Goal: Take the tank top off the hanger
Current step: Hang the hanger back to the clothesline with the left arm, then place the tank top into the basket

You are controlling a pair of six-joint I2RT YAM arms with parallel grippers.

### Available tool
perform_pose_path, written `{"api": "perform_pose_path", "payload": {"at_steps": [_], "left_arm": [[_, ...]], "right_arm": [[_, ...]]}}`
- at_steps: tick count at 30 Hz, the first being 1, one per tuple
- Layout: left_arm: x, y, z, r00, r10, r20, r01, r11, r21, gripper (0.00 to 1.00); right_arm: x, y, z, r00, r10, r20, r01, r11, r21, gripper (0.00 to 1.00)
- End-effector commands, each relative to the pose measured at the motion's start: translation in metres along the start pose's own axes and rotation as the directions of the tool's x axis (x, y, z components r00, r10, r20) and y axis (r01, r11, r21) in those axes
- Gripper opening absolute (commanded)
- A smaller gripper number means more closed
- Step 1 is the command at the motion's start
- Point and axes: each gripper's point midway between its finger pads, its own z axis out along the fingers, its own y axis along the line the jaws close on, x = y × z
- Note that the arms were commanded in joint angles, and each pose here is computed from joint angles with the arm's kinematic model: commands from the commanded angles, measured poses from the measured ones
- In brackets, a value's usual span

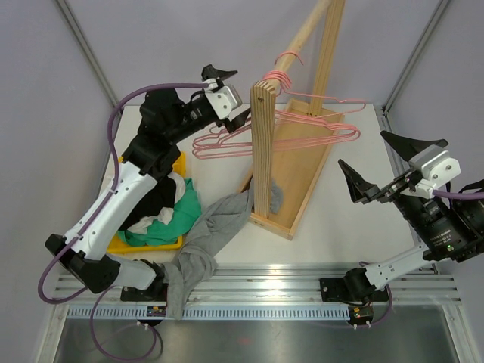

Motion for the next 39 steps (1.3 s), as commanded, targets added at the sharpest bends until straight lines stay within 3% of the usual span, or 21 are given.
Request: {"api": "perform_pose_path", "payload": {"at_steps": [1,4,7,10,14,16,17,19,20,22,28,32,37,39], "left_arm": [[-0.056,0.042,-0.018,0.989,0.042,0.139,-0.014,0.980,-0.201,0.96],[-0.073,0.069,-0.031,0.983,0.062,0.175,0.002,0.939,-0.345,0.99],[-0.090,0.097,-0.061,0.971,0.079,0.228,0.052,0.853,-0.520,0.99],[-0.107,0.123,-0.110,0.955,0.102,0.279,0.125,0.715,-0.688,0.99],[-0.086,0.141,-0.158,0.977,0.009,0.213,0.176,0.528,-0.831,0.99],[-0.071,0.138,-0.176,0.978,-0.066,0.196,0.203,0.477,-0.855,0.99],[-0.059,0.138,-0.190,0.974,-0.120,0.190,0.223,0.408,-0.886,0.99],[-0.022,0.122,-0.200,0.960,-0.222,0.169,0.240,0.348,-0.906,0.99],[-0.012,0.117,-0.221,0.950,-0.260,0.173,0.243,0.271,-0.931,0.99],[0.028,0.094,-0.234,0.918,-0.364,0.156,0.244,0.210,-0.947,0.99],[0.111,0.028,-0.240,0.833,-0.544,0.102,0.252,0.207,-0.945,0.99],[0.154,-0.012,-0.239,0.770,-0.633,0.084,0.283,0.221,-0.933,0.99],[0.196,-0.058,-0.239,0.701,-0.703,0.124,0.351,0.189,-0.917,0.99],[0.214,-0.081,-0.233,0.674,-0.731,0.105,0.372,0.213,-0.903,0.99]], "right_arm": [[0.001,-0.003,-0.001,1.000,0.015,-0.003,-0.015,1.000,0.005,0.99],[0.001,-0.004,-0.001,1.000,0.016,-0.002,-0.016,1.000,0.006,1.00],[0.002,-0.006,-0.002,1.000,0.025,0.000,-0.025,1.000,0.006,0.99],[0.002,-0.005,-0.002,1.000,0.025,0.005,-0.025,1.000,0.002,0.99],[0.002,-0.003,-0.001,1.000,0.022,0.008,-0.022,1.000,-0.002,1.00],[0.002,-0.001,-0.001,1.000,0.023,0.009,-0.023,1.000,-0.006,0.99],[0.002,-0.001,-0.001,1.000,0.024,0.010,-0.024,1.000,-0.006,0.99],[0.001,0.000,-0.001,1.000,0.023,0.011,-0.023,1.000,-0.010,0.99],[0.001,-0.001,-0.001,0.999,0.028,0.015,-0.028,1.000,-0.013,1.00],[0.000,0.001,-0.001,0.999,0.039,0.021,-0.039,0.999,-0.021,1.00],[0.000,0.006,-0.001,0.999,0.034,0.026,-0.033,0.999,-0.034,0.99],[-0.001,0.008,-0.001,0.999,0.037,0.033,-0.036,0.999,-0.041,1.00],[-0.001,0.009,-0.001,0.999,0.039,0.033,-0.038,0.998,-0.042,0.99],[-0.001,0.008,-0.001,0.999,0.040,0.036,-0.039,0.998,-0.044,1.00]]}}
